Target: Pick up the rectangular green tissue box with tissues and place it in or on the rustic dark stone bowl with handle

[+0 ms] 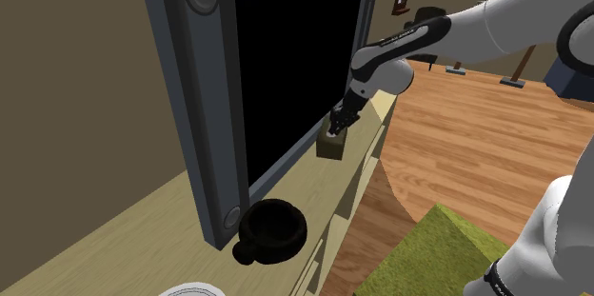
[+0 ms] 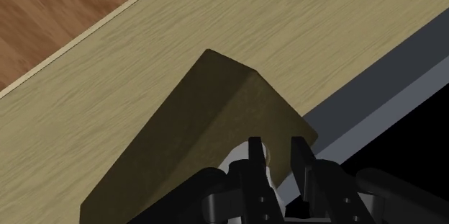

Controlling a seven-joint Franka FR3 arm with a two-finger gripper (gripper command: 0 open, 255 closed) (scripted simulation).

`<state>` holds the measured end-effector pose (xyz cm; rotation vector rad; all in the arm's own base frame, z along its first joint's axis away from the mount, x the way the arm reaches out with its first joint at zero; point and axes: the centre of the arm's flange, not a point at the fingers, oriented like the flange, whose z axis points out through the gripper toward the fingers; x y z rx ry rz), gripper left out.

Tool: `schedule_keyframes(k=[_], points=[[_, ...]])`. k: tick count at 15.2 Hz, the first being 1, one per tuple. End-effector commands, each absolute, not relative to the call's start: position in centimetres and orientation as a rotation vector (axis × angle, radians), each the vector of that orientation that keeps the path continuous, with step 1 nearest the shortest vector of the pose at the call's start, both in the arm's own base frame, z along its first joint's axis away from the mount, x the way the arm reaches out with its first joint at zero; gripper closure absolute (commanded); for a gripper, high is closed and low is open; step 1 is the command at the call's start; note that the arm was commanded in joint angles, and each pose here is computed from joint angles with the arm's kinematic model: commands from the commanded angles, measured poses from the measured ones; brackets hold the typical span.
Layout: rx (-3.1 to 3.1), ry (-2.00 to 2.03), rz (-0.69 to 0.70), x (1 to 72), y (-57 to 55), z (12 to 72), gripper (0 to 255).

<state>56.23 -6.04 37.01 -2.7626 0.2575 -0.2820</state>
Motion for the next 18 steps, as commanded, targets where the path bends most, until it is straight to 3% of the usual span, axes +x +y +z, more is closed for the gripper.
schedule_keyframes(k=[1,18], points=[[-2.763,0.257,-0.283,56.2,-6.0,38.1,255],[-2.763,0.257,-0.283,56.2,-6.0,47.0,255]])
